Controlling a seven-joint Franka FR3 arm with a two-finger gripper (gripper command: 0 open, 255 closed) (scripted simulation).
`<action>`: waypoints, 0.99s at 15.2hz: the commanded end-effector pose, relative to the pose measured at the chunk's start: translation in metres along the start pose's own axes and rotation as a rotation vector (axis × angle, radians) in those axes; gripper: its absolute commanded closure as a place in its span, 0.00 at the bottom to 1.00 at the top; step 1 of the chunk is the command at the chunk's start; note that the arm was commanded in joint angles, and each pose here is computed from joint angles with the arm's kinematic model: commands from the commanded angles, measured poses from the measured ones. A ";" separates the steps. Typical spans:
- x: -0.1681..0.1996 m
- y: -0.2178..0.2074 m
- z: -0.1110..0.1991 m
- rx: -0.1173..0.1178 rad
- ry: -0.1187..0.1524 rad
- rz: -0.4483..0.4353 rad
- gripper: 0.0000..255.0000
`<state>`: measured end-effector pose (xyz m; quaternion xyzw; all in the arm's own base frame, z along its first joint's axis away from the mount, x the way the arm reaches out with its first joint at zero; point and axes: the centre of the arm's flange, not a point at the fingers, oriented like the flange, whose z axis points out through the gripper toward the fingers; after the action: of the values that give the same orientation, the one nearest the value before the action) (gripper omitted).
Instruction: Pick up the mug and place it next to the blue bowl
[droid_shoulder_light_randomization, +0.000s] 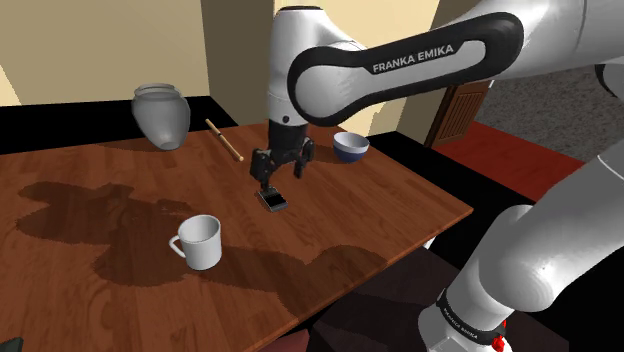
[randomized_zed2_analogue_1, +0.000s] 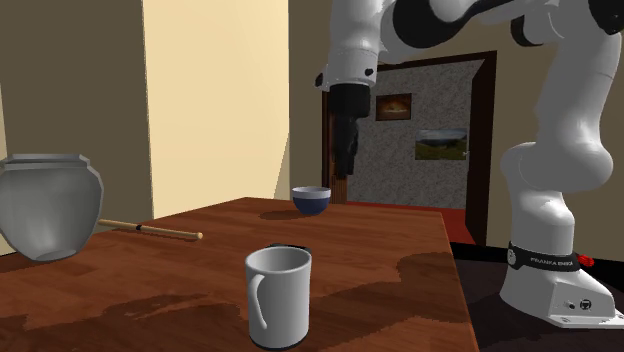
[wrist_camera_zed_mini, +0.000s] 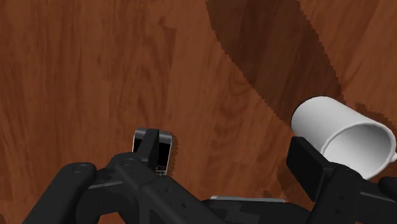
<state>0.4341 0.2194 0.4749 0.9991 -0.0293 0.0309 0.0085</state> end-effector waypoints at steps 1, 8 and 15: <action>0.008 -0.019 0.016 0.014 -0.008 0.010 0.00; 0.042 -0.086 0.063 0.058 -0.035 0.040 0.00; 0.060 -0.125 0.104 0.083 -0.050 0.057 0.00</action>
<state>0.5063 0.3391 0.3793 0.9978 -0.0562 0.0071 -0.0341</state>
